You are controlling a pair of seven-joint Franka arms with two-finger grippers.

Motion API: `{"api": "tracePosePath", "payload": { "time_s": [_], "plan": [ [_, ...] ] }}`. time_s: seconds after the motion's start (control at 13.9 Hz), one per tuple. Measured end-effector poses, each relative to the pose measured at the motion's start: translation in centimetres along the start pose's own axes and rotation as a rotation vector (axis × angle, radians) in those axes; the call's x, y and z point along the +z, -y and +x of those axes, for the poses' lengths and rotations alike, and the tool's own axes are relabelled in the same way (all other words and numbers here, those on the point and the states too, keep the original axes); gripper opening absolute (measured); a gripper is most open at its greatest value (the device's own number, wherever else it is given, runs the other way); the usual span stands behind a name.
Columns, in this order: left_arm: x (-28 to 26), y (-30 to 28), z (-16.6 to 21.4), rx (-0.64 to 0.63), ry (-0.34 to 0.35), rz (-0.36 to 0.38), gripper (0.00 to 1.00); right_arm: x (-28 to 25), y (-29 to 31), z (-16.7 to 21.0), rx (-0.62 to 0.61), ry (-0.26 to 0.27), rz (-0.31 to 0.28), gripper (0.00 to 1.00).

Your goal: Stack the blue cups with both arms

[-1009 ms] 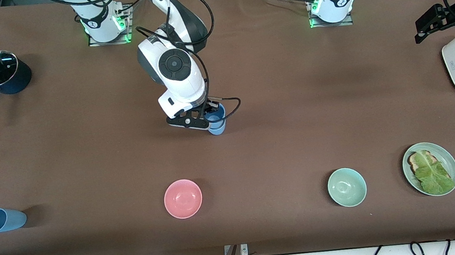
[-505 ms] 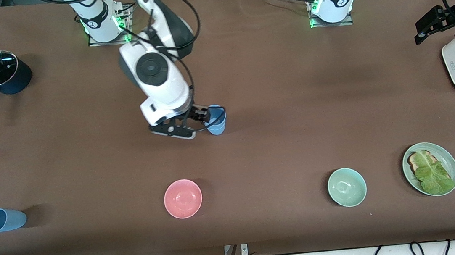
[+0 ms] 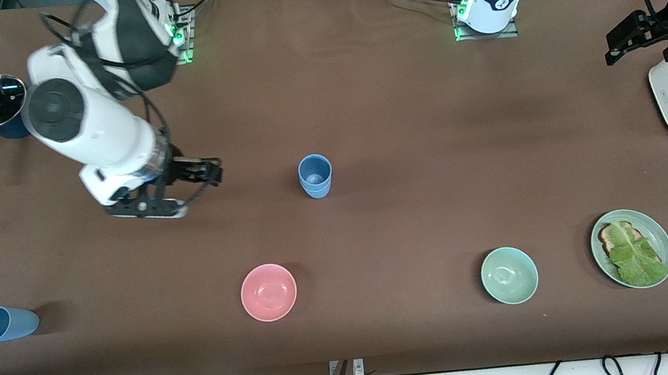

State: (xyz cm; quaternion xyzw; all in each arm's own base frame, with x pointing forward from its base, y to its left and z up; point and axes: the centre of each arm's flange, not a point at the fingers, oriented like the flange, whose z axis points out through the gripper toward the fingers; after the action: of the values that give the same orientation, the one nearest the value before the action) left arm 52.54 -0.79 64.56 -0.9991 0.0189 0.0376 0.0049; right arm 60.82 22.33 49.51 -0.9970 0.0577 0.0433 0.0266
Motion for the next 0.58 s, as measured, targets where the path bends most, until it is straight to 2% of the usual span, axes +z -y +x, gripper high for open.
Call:
{"api": "tracePosePath", "payload": {
  "time_s": [0.29,0.58],
  "plan": [
    [0.1,-0.1,0.0,0.001,0.004,0.0,1.0,-4.0,-7.6,-0.2,-0.046,0.008,0.015,1.0],
    [0.3,-0.1,0.0,0.002,0.007,0.0,1.0,-8.6,-13.9,-2.0,-0.065,0.0,0.032,1.0]
  ]
}}
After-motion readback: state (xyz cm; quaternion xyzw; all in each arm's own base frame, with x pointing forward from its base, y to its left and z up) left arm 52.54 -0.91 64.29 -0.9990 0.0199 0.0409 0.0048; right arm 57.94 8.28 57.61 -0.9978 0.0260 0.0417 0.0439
